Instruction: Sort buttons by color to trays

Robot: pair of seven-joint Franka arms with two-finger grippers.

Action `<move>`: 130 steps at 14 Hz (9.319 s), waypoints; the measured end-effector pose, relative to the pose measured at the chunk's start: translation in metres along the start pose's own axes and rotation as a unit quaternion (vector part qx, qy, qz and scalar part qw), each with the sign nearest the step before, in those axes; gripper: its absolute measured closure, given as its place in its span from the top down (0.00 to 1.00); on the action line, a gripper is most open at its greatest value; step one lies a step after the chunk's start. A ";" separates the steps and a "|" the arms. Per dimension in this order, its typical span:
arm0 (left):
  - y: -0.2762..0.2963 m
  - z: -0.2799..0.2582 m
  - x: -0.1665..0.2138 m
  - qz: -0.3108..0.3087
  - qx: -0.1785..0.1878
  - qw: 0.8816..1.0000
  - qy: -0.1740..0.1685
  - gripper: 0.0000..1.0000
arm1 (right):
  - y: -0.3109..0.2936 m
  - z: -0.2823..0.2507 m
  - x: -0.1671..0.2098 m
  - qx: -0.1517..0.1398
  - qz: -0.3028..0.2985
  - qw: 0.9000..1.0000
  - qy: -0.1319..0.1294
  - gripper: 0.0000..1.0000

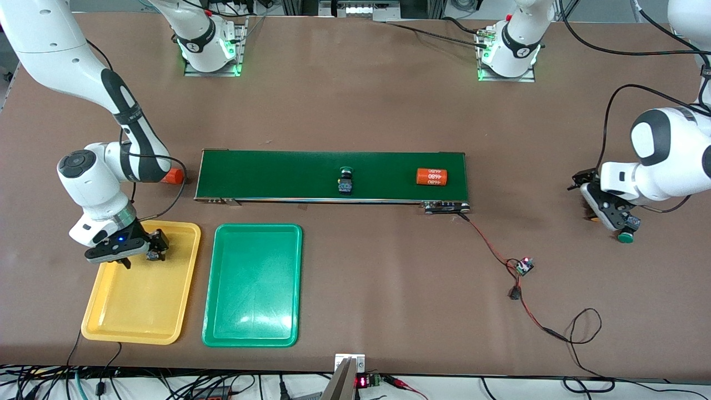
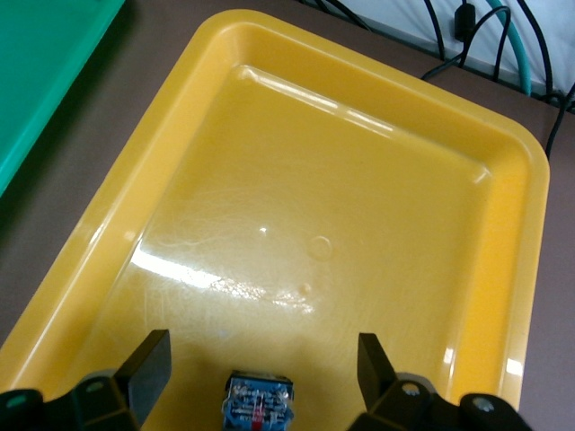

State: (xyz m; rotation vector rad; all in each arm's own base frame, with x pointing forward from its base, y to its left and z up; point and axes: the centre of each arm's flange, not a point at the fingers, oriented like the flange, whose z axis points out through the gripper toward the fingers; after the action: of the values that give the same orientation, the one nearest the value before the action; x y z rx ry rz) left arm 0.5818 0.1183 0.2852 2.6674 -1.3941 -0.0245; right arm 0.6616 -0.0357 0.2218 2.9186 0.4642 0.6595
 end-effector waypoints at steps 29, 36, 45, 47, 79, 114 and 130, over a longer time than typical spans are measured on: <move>-0.039 0.089 -0.092 -0.387 0.012 0.921 -0.043 1.00 | -0.205 -0.261 0.008 0.057 0.171 0.967 -0.179 0.92; -0.042 0.097 -0.103 -0.388 0.012 0.921 -0.047 0.73 | -0.218 -0.274 -0.023 0.092 0.199 0.961 -0.166 0.92; -0.038 0.068 -0.084 -0.355 0.017 0.933 -0.053 0.41 | -0.267 -0.248 -0.026 0.110 0.231 0.955 -0.149 0.92; -0.027 0.033 -0.056 -0.336 0.026 0.939 -0.061 0.41 | -0.274 -0.239 -0.028 0.112 0.241 0.952 -0.150 0.92; 0.248 0.053 0.236 -0.414 -0.057 0.904 -0.085 0.41 | -0.373 -0.164 -0.031 0.042 0.257 0.947 -0.186 0.91; -0.096 -0.006 -0.062 -0.464 0.013 0.885 -0.023 1.00 | -0.355 -0.114 -0.018 0.008 0.238 0.954 -0.183 0.61; -0.137 0.060 -0.108 -0.207 0.032 0.977 -0.033 1.00 | -0.310 -0.144 0.024 -0.003 0.189 0.971 -0.147 0.41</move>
State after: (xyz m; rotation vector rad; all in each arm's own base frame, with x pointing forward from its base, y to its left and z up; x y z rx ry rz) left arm 0.6270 0.2772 0.2039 2.9854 -0.8423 -0.1113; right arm 0.5359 0.2715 0.3060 3.0509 -0.1304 0.2465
